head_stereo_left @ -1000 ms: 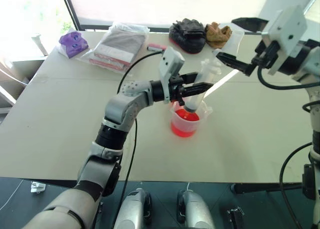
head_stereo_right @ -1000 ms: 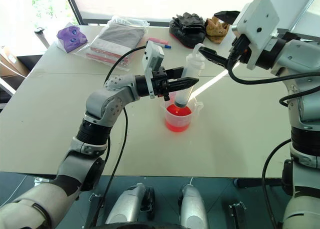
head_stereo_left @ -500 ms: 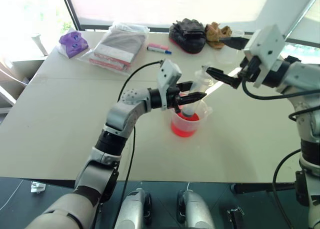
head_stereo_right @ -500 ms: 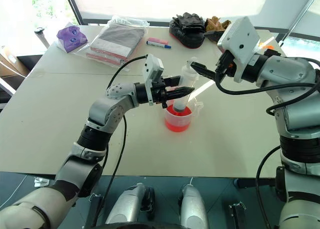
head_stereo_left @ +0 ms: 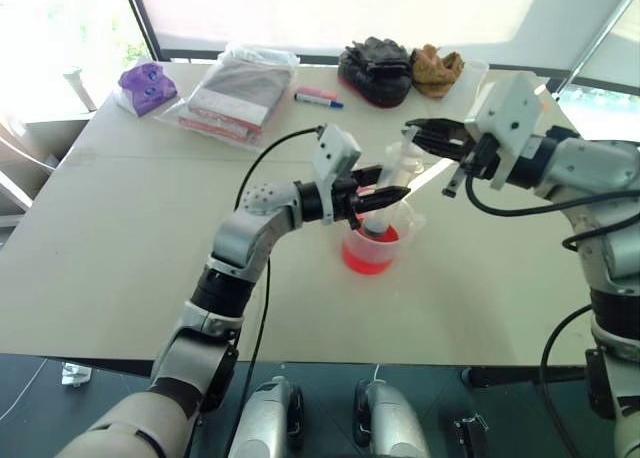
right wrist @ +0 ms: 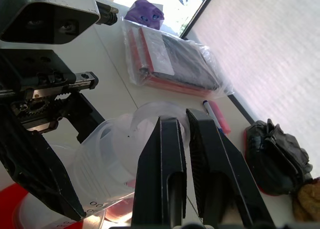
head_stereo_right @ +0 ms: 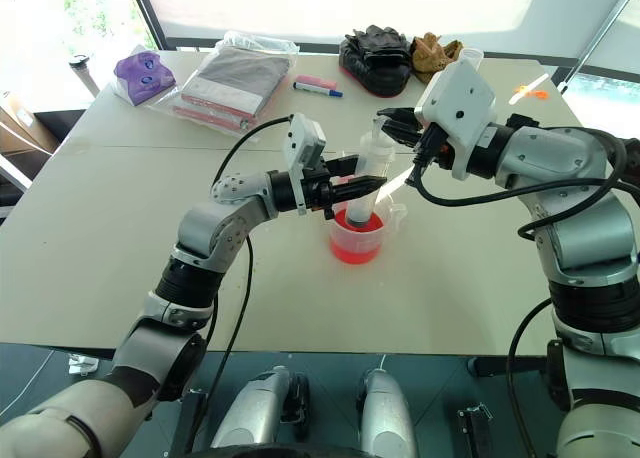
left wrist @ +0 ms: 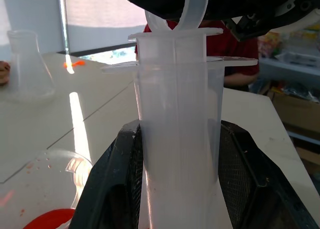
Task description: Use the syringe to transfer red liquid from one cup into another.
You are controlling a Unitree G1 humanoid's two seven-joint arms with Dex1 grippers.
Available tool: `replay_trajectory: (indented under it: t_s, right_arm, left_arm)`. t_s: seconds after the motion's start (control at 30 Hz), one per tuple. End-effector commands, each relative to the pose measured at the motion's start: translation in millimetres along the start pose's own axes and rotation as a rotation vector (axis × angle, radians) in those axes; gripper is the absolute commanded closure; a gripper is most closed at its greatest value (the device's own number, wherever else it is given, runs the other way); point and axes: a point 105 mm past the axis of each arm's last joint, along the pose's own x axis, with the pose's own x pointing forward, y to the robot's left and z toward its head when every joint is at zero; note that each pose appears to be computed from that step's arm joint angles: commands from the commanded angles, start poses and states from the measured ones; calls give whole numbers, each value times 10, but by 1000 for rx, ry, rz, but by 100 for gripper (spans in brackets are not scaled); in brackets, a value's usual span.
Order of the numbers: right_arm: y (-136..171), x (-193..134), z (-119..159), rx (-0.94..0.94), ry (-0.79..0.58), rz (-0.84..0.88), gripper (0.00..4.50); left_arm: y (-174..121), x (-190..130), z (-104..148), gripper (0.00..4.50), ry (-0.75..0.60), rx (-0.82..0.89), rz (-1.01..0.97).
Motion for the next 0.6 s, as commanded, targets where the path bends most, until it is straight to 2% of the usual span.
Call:
replay_trajectory:
  t_s: [0.03, 0.6]
  right_arm:
    - [-267, -85, 270, -91, -76, -121, 447]
    - [-401, -119, 274, -118, -83, -168, 447]
  left_arm:
    - [-172, 75, -26, 290, 16, 6, -70]
    - [-219, 53, -115, 290, 45, -6, -80]
